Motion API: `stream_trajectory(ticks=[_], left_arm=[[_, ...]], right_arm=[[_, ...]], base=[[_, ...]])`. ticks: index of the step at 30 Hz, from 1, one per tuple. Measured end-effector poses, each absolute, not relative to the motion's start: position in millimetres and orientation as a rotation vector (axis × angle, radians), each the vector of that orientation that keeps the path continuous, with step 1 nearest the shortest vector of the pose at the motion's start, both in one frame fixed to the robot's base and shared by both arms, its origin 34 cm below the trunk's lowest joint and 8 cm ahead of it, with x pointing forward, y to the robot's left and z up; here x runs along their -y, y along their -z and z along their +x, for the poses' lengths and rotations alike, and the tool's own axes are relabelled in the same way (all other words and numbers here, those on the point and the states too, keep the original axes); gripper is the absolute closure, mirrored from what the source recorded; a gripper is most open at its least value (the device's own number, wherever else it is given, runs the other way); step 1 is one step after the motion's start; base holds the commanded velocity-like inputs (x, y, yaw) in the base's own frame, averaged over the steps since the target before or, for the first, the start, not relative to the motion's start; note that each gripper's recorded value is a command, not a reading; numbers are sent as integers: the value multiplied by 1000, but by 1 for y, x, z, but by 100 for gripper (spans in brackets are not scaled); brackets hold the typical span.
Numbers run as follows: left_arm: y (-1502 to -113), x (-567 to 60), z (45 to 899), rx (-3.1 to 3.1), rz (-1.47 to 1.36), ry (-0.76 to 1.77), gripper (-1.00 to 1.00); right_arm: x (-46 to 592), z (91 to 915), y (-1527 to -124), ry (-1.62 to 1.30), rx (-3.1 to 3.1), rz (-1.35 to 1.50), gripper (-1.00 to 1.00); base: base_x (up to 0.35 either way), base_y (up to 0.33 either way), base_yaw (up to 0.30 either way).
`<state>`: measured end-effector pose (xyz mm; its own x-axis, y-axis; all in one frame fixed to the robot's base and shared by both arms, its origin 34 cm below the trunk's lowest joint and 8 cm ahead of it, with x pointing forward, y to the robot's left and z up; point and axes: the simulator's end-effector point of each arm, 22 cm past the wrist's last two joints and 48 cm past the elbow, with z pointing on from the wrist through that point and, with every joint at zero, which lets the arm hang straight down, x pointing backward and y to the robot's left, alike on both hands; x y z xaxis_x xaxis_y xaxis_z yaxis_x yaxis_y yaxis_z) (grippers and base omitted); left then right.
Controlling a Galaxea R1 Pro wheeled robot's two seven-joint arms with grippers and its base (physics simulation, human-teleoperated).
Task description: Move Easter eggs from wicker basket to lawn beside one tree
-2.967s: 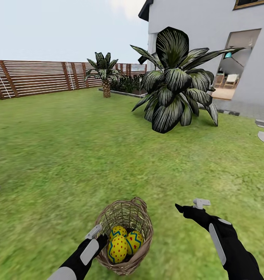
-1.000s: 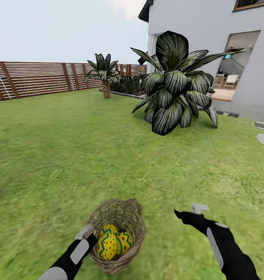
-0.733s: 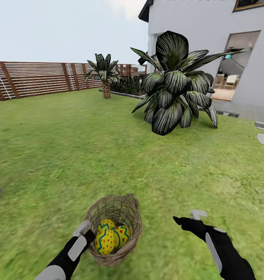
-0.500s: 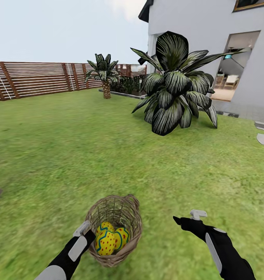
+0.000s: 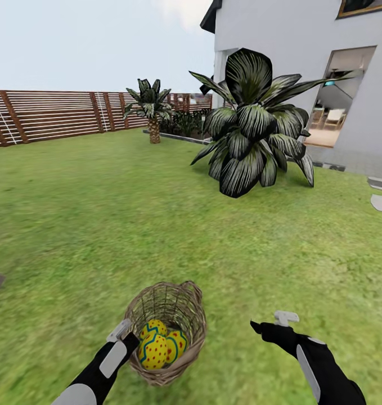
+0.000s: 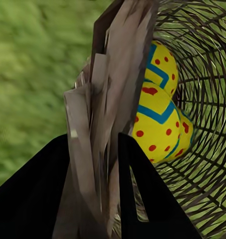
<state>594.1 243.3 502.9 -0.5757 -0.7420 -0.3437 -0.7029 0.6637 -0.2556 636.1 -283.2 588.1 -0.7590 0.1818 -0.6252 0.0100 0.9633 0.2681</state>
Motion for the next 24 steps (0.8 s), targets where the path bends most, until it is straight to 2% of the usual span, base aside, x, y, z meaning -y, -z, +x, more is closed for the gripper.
stream_trajectory(ticks=[4, 11, 24], left_arm=[[-510, -243, 594, -2464, -1128, 121, 100], [-521, -242, 594, -2469, -1129, 122, 100], [-544, -247, 595, -2466, -1128, 114, 100]], right_arm=[[283, 632, -589, -330, -2423, 145, -100], [276, 567, -525, -290, -2509, 80, -100], [264, 540, -526, -282, -2522, -2, -100]], base=[[0, 0, 0], [0, 0, 3], [0, 0, 277]])
